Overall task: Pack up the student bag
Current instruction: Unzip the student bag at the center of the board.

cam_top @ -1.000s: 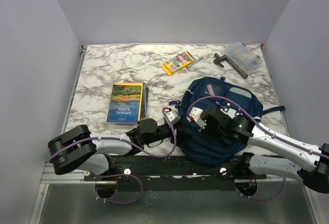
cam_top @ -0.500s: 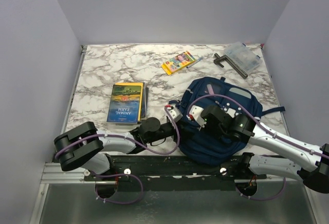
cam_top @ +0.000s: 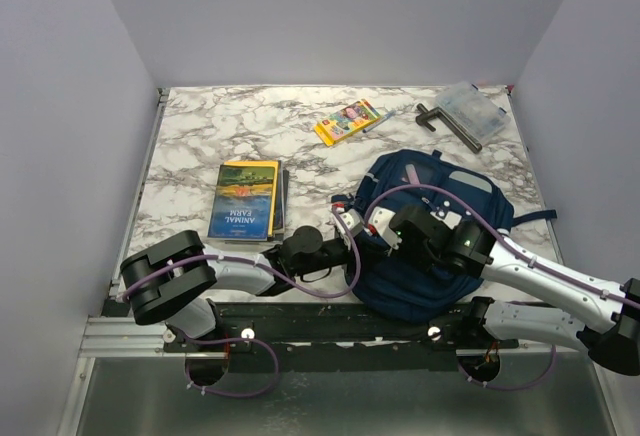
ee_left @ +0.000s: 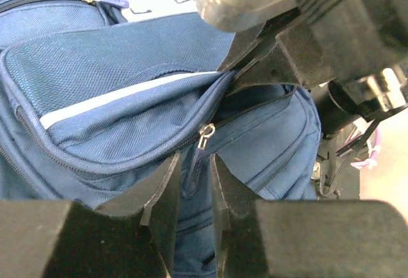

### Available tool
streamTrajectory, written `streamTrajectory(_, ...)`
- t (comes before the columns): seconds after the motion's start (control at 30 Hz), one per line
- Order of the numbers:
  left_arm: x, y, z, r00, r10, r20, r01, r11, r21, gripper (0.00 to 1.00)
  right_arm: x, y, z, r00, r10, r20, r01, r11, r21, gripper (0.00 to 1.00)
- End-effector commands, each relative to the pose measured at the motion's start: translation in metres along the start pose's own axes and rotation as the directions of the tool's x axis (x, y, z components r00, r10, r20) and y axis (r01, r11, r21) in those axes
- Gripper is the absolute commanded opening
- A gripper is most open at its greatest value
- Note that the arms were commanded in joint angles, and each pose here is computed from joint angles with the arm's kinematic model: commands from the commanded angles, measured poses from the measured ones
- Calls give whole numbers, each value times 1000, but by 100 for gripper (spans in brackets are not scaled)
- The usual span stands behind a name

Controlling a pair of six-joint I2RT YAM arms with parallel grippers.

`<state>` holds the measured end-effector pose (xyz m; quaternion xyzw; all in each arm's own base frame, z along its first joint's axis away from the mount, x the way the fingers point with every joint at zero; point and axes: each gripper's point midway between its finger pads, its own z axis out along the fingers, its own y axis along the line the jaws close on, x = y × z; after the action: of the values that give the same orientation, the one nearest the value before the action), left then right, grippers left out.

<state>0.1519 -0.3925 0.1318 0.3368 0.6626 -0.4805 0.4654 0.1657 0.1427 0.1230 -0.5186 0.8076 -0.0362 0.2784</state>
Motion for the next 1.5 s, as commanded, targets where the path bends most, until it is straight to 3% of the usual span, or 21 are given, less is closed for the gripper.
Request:
streamTrajectory(0.0, -15, -30, 3, 999, 11, 45, -16, 993, 114, 24, -39, -6, -10, 988, 36, 150, -37, 999, 7, 0)
streamTrajectory(0.1, -13, -36, 2, 999, -9, 41, 3, 991, 136, 21, -37, -6, -9, 989, 36, 146, -37, 999, 8, 1)
streamTrajectory(0.47, -8, -11, 12, 999, 15, 32, -15, 1000, 5, 34, -38, -5, -11, 988, 44, 145, -45, 999, -1, 1)
streamTrajectory(0.7, 7, 22, 16, 999, 43, -7, -44, 986, -162, 26, -41, -7, -13, 987, 49, 150, -50, 999, 1, 1)
streamTrajectory(0.9, -4, 59, 1, 995, 96, 18, -82, 924, -373, 1, -40, -6, -14, 985, 36, 169, -36, 999, -2, 1)
streamTrajectory(1.07, -7, 76, -19, 988, 151, 12, -128, 877, -464, 0, -40, -8, -18, 982, 35, 186, -37, 999, 8, 0)
streamTrajectory(1.33, -1, 110, -54, 997, 77, 15, -59, 862, -503, 0, 0, -11, -15, 996, -45, 74, 41, 998, 52, 1)
streamTrajectory(1.47, -4, 133, -63, 1000, -12, 11, 16, 838, -546, 0, 1, -10, -22, 991, -85, 103, 81, 996, 39, 1)
